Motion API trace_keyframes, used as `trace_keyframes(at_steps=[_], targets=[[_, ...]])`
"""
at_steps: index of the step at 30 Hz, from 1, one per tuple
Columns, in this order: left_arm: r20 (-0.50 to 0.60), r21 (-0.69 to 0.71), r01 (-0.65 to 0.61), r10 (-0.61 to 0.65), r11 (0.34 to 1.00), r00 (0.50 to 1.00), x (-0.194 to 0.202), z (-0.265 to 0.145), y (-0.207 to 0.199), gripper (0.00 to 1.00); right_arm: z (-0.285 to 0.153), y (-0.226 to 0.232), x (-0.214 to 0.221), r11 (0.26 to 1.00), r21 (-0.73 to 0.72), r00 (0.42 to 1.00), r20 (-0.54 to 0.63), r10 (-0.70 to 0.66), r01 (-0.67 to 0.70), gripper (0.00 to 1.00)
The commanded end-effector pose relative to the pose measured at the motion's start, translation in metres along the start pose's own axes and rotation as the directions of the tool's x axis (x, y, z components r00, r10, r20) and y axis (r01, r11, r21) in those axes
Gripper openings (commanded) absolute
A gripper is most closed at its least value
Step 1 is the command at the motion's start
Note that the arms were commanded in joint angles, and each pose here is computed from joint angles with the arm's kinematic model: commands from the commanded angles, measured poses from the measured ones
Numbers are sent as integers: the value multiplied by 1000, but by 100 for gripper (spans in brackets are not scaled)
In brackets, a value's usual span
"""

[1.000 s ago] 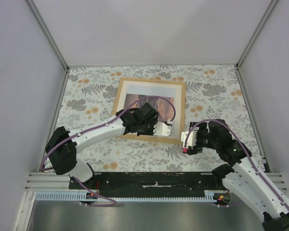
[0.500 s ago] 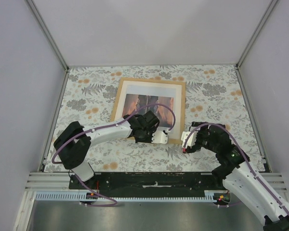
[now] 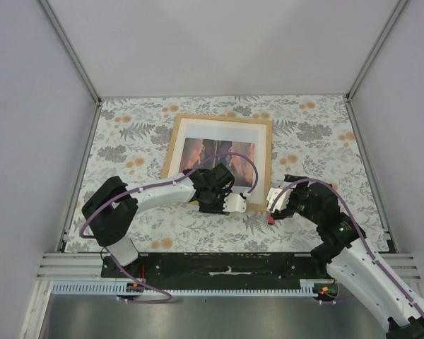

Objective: Take the photo out of the frame
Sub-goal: Turn over the photo frame at the center of the board.

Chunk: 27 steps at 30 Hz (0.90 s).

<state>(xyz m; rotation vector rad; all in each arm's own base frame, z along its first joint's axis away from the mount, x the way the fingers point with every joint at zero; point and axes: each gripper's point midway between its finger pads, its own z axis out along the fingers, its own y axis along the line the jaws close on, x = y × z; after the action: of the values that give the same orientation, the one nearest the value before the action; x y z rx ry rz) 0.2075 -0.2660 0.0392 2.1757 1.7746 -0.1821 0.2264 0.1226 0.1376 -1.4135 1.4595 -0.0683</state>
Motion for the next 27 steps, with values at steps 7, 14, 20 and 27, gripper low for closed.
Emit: trace_keyframes(at_steps=[7,14,20,27], targets=[[-8,9,-4,4,1000,1000,7,16,4,46,-3,-15,-2,997,78,1000,16,22,-23,98],[-21,19,11,-11,1000,1000,12,20,7,38,-4,-14,-3,997,77,999,25,24,-25,98],[-53,86,4,0,996,999,21,25,-6,36,-4,-12,-3,997,67,999,28,22,-24,98],[-102,137,15,-1,990,995,29,31,-13,42,-4,-12,-4,998,66,999,32,22,-24,98]])
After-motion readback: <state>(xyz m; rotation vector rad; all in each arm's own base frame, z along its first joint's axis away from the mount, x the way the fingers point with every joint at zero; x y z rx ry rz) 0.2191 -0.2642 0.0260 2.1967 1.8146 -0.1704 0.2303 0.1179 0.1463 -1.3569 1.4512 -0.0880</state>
